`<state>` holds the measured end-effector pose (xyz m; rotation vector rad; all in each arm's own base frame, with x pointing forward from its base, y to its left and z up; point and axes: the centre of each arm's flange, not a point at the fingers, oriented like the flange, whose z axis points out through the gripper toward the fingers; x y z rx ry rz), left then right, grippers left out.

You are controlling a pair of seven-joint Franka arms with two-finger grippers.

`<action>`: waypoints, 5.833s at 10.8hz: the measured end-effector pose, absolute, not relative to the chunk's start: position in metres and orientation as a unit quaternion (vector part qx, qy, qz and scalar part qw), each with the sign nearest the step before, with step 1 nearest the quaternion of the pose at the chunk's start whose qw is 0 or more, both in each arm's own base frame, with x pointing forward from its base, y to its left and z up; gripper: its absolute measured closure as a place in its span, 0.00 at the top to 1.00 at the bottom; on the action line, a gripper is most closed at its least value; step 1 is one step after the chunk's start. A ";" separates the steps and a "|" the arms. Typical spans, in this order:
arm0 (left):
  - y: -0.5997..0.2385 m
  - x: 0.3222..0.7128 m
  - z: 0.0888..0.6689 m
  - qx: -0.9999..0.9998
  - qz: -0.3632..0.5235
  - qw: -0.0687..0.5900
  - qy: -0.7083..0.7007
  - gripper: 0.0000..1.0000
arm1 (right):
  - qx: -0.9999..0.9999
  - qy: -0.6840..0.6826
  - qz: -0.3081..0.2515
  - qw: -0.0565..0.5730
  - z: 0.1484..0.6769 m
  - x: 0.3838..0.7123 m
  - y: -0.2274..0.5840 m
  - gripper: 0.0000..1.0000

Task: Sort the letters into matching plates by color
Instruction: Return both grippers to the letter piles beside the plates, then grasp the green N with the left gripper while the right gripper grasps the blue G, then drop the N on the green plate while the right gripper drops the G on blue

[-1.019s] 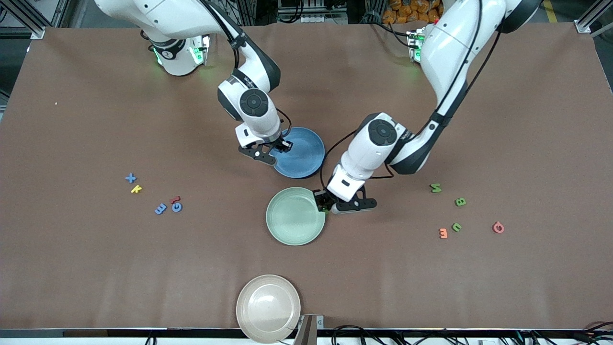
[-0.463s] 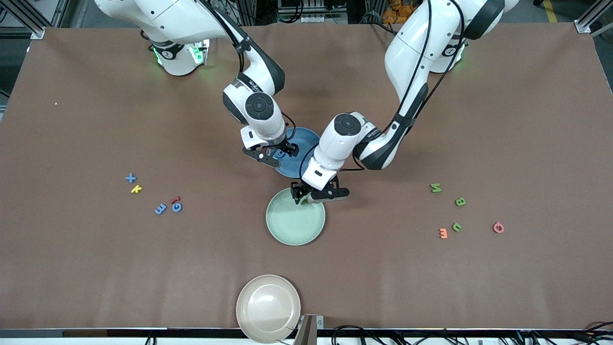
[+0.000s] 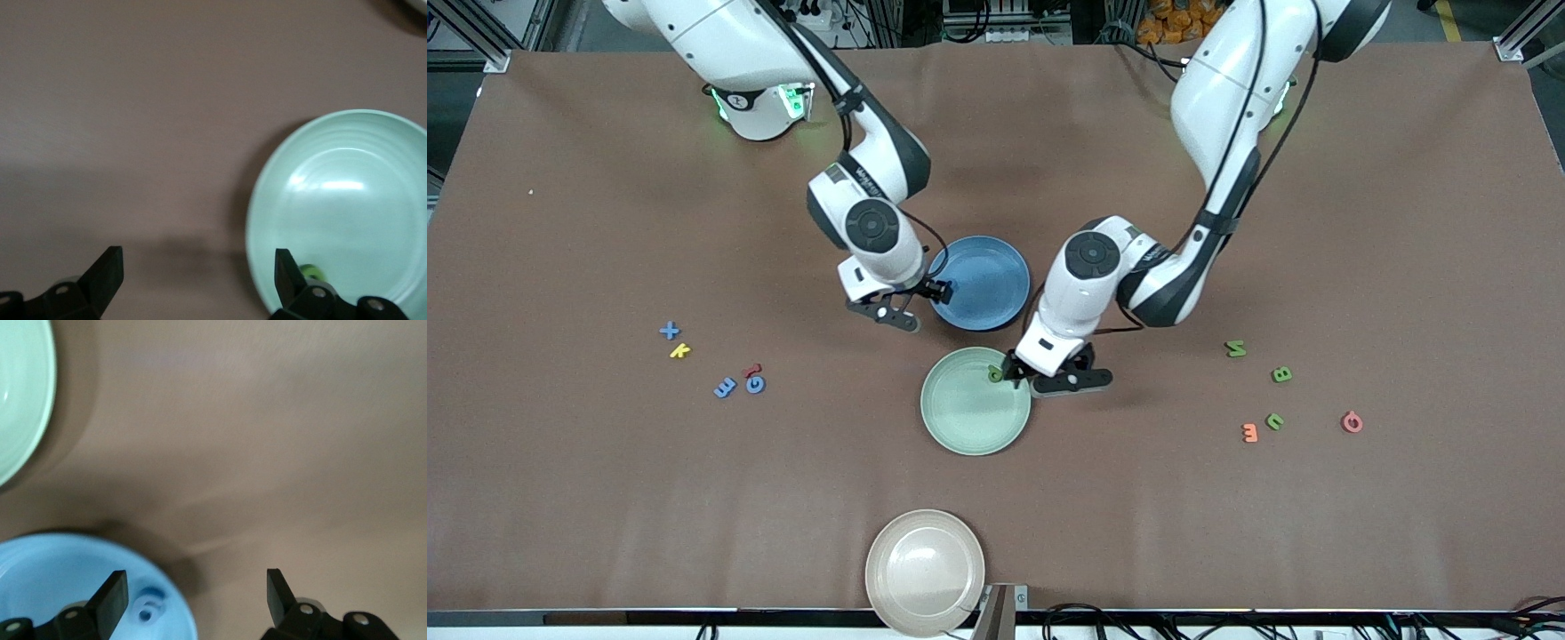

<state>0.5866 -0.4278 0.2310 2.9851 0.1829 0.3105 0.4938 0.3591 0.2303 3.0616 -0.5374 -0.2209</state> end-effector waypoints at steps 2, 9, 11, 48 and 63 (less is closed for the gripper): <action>-0.376 0.600 0.246 0.996 0.081 0.023 0.006 1.00 | 0.988 -0.139 -0.067 0.005 0.235 0.522 0.320 0.93; -0.166 0.527 0.264 0.997 0.049 -0.023 -0.048 1.00 | 0.998 -0.019 -0.056 0.006 0.242 0.591 0.188 0.93; -0.125 0.507 0.263 0.998 0.052 -0.025 -0.020 1.00 | 0.998 0.020 -0.057 0.003 0.240 0.602 0.150 0.92; -0.218 0.583 0.246 0.985 0.107 0.068 0.117 0.33 | 0.990 0.139 -0.026 0.011 0.185 0.634 0.100 0.35; -0.454 0.596 0.240 0.947 0.129 0.198 0.218 0.77 | 0.994 -0.035 -0.092 -0.048 0.220 0.544 0.336 0.35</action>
